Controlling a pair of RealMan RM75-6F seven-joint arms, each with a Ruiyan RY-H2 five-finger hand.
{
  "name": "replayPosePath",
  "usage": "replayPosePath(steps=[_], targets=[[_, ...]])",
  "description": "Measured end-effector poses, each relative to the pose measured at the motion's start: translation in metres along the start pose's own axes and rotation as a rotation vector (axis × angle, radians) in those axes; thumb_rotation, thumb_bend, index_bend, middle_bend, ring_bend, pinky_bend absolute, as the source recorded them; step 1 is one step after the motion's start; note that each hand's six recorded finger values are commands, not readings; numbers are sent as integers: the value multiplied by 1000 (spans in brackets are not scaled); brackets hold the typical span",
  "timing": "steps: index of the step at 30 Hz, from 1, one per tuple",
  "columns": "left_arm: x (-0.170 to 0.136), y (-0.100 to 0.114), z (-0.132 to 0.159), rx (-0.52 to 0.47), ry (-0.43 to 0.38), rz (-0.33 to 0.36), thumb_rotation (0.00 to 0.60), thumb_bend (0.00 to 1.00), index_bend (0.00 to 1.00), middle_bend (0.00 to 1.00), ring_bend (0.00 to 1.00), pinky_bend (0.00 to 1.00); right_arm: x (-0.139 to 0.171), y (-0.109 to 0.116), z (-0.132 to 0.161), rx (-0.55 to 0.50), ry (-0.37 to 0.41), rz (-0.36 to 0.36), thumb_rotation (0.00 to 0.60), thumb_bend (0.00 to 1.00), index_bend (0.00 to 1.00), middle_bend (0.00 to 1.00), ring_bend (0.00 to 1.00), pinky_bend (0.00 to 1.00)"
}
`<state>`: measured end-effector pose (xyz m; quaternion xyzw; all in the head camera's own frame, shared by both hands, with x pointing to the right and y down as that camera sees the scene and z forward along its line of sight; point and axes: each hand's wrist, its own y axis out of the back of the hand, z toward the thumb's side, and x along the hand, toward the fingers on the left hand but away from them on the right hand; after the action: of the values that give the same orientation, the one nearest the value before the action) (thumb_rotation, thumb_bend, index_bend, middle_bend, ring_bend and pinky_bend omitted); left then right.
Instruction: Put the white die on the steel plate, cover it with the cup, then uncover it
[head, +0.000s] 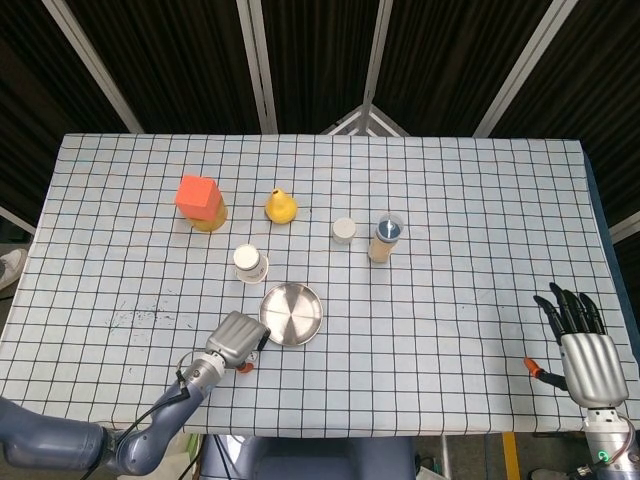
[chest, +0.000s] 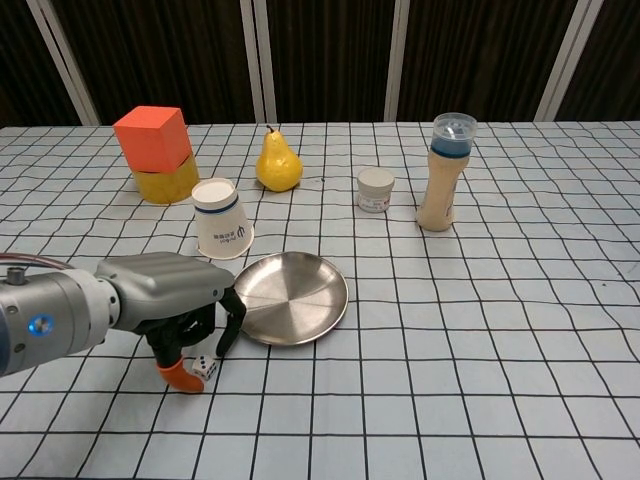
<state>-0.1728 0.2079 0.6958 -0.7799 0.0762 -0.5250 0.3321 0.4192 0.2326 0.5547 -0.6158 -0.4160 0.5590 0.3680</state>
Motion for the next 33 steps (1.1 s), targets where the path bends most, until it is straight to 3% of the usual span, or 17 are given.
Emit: replayPosePath(steps=[9,15,33], targets=[[1,2,4,5,-5,7,600,349,549,850,734,769,-1,0,1,-4,-1,-3,600,172,162,33,54,0],[1,3,1,2,12,9,600,306,539,846,734,769,-1,0,2,-4,1,-2,600,172,162,33,54,0],[1,3,-1,37,31,2,600,305,528,844,733,769,-3,-2,4,-8,-3,4,600,172,162,33,54,0]])
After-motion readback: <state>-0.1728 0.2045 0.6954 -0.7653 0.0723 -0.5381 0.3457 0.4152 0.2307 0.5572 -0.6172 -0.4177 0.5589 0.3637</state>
